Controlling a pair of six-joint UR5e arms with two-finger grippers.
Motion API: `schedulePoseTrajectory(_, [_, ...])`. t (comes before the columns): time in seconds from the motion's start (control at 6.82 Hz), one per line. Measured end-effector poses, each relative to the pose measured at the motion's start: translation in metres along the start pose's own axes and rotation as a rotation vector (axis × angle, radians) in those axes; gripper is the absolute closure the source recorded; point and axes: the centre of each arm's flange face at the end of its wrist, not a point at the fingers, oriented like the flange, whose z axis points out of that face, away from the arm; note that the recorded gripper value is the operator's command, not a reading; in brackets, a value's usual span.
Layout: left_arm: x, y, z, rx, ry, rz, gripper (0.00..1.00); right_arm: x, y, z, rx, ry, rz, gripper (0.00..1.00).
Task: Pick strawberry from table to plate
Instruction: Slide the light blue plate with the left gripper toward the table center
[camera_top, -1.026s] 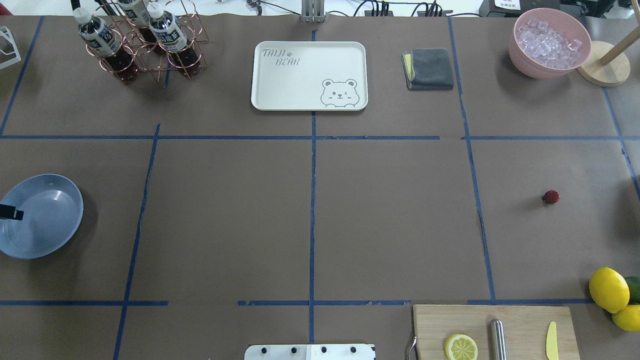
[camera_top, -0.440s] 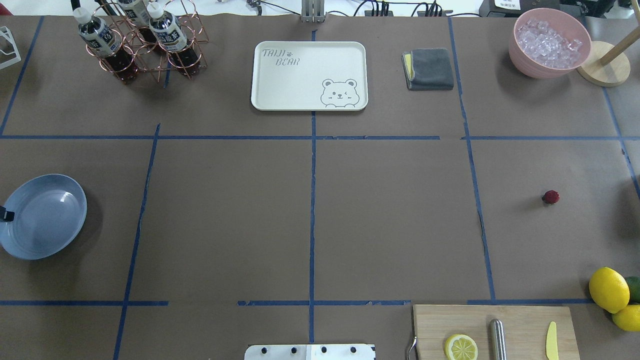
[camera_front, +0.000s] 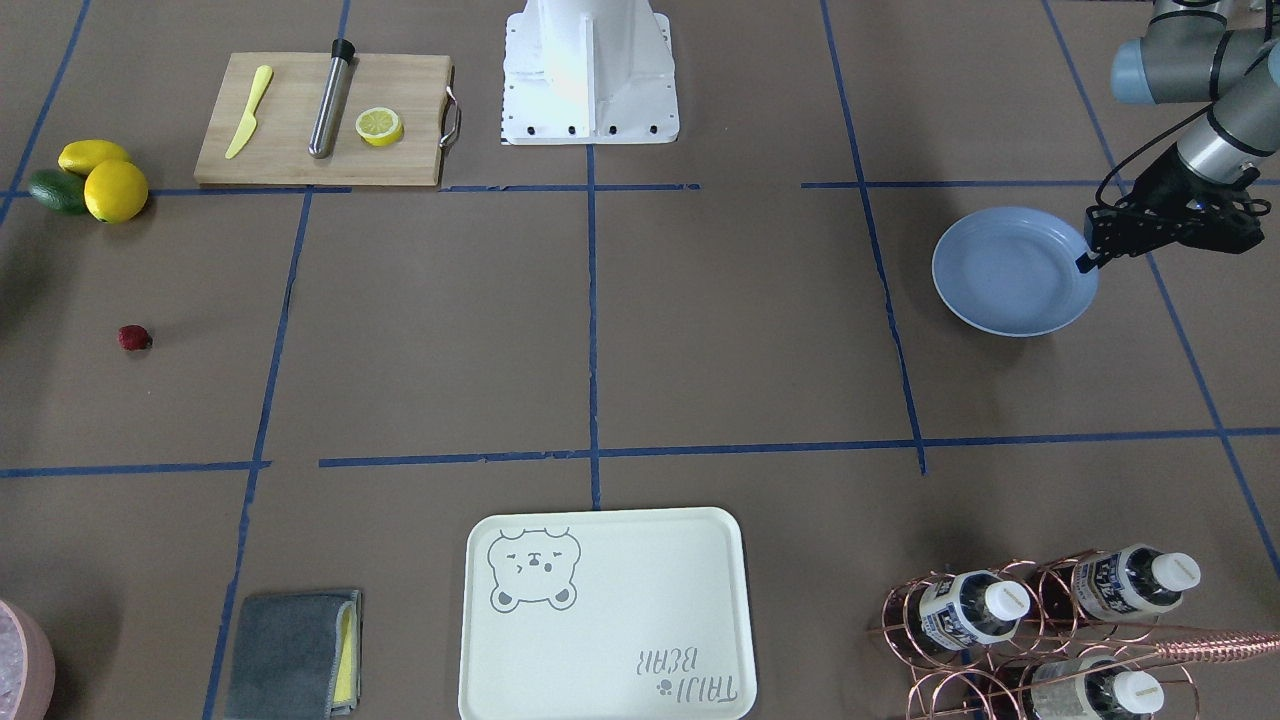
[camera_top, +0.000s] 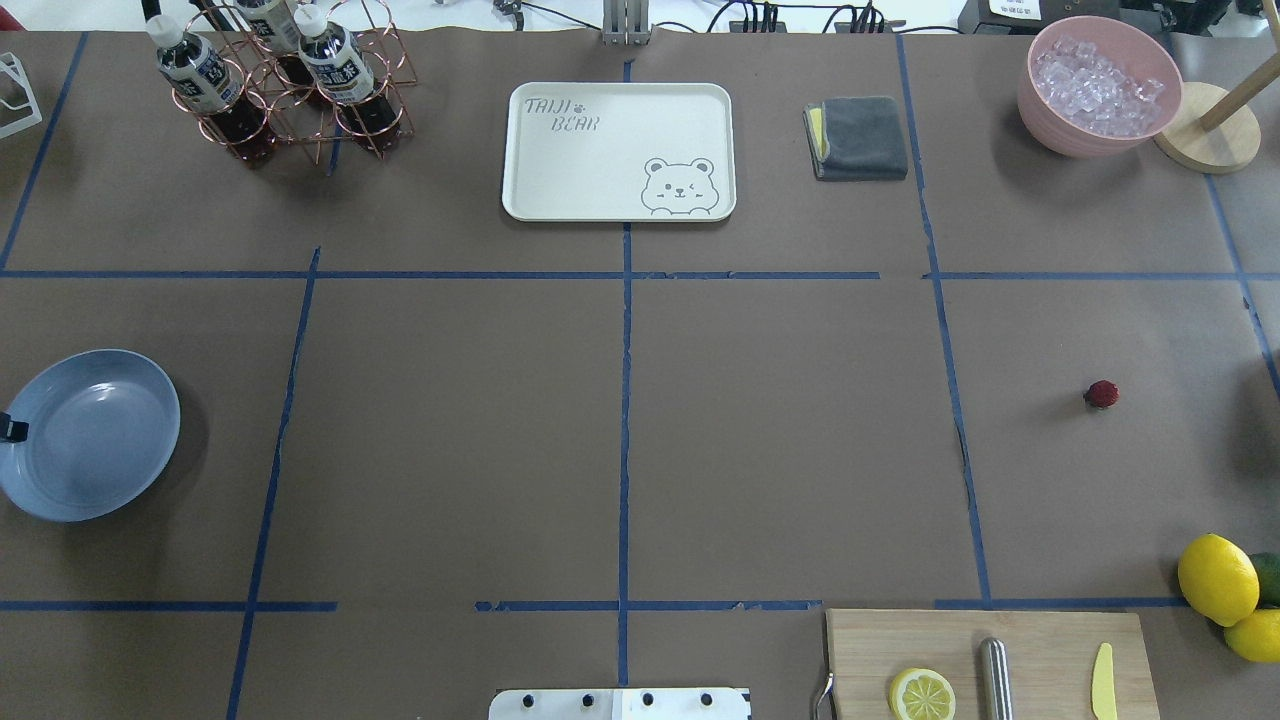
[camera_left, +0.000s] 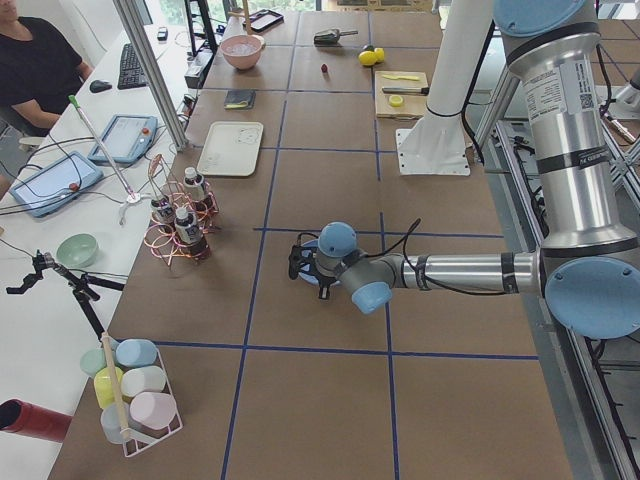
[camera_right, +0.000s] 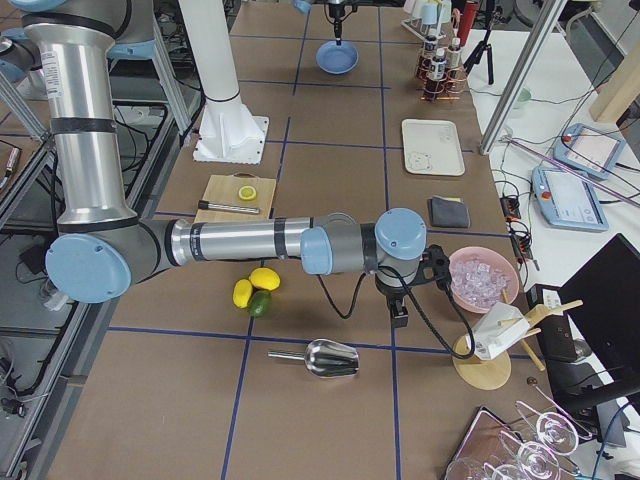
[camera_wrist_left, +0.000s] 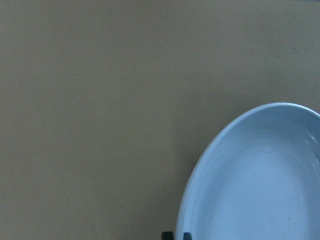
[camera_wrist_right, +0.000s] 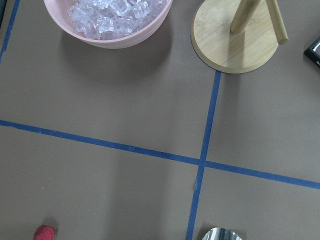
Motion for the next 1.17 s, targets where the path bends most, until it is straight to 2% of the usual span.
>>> schedulePoseTrajectory(0.29, [0.114, -0.086, -0.024, 0.014, 0.022, -0.066, 1.00, -0.010, -0.002, 0.009, -0.015, -0.007, 0.015, 0.00])
schedulePoseTrajectory(0.44, [0.184, -0.114, -0.024, 0.010, 0.061, -0.148, 1.00, -0.022, -0.008, 0.016, -0.024, -0.011, 0.019, 0.00])
schedulePoseTrajectory(0.59, [0.262, -0.114, -0.005, -0.022, 0.103, -0.231, 1.00, -0.043, -0.016, 0.026, -0.024, -0.016, 0.046, 0.00])
schedulePoseTrajectory(0.88, [0.399, -0.064, 0.056, -0.082, 0.143, -0.361, 1.00, -0.095, -0.028, 0.055, 0.020, -0.025, 0.149, 0.00])
schedulePoseTrajectory(1.17, [0.462, -0.018, 0.102, -0.110, 0.143, -0.414, 1.00, -0.131, -0.030, 0.079, 0.032, -0.031, 0.219, 0.00])
